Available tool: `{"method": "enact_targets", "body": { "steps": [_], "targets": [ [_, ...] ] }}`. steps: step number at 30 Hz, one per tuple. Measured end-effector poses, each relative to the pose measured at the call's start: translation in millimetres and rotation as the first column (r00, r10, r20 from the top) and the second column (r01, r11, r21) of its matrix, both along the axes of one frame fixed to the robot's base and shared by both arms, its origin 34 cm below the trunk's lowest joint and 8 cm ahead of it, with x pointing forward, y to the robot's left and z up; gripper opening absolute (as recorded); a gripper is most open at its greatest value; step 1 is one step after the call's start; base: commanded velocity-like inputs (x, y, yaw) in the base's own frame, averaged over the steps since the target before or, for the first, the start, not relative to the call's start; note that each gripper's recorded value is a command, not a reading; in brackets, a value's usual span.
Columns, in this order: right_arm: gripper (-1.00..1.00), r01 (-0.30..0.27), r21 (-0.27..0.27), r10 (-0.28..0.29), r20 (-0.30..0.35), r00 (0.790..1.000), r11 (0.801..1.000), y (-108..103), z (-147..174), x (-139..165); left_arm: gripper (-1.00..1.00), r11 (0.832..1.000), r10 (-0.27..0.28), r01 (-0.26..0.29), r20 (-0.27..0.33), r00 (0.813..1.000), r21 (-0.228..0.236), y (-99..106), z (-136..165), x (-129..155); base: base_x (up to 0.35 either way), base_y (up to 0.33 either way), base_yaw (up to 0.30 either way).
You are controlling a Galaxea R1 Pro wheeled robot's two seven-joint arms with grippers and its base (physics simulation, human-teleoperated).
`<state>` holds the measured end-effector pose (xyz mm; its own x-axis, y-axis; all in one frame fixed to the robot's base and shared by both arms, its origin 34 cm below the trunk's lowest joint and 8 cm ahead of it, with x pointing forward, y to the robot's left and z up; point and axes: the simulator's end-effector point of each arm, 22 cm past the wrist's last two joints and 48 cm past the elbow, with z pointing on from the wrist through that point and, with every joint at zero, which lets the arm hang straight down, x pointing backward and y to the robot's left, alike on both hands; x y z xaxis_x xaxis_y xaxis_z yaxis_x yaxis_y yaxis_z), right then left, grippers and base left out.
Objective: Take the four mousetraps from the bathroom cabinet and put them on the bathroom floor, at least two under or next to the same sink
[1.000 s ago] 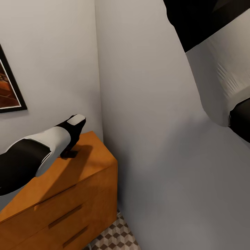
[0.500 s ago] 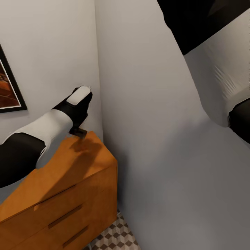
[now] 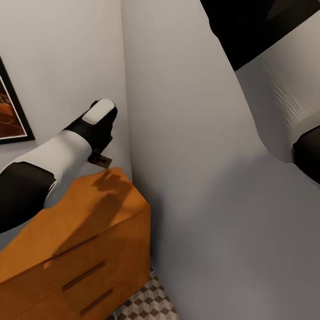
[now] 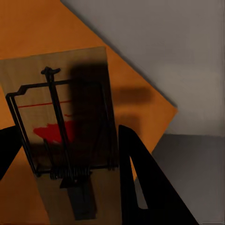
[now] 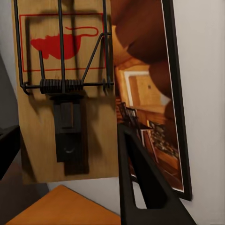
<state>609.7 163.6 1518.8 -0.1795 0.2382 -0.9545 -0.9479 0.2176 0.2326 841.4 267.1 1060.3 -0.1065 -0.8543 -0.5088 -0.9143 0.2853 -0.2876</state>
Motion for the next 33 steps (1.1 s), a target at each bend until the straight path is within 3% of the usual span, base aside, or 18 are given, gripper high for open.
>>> {"method": "enact_targets", "body": {
  "steps": [13,23,27,31,33],
  "targets": [
    [-1.0,0.014,-0.008,-0.014,0.007,1.0,1.0,4.6,-6.0,4.0,-1.0,1.0,0.009,-0.009,-0.004,1.0,-0.009,5.8,-1.4,0.0,-0.307,0.062,0.0],
    [-1.0,0.022,-0.029,-0.022,0.015,1.0,0.999,9.8,-13.3,4.3,-1.0,1.0,0.014,-0.014,-0.006,1.0,-0.006,8.4,-1.9,-0.8,-0.04,0.018,0.0],
    [-1.0,-0.005,-0.044,0.008,0.065,0.998,0.999,15.8,-12.8,-21.1,-1.0,1.0,0.012,-0.012,-0.005,1.0,-0.004,8.7,-1.3,-0.6,0.0,0.0,0.0],
    [-1.0,0.012,-0.056,-0.008,0.075,0.997,0.998,17.5,-16.2,-22.0,-1.0,0.998,-0.05,0.051,-0.04,0.998,0.027,9.4,-1.6,-0.5,-0.009,0.0,0.0],
    [-1.0,0.043,-0.119,-0.037,0.057,0.998,0.992,29.2,-54.0,-1.8,-1.0,0.996,-0.077,0.079,-0.047,0.996,0.044,7.4,-0.6,1.8,-0.319,0.0,0.0]
  ]
}}
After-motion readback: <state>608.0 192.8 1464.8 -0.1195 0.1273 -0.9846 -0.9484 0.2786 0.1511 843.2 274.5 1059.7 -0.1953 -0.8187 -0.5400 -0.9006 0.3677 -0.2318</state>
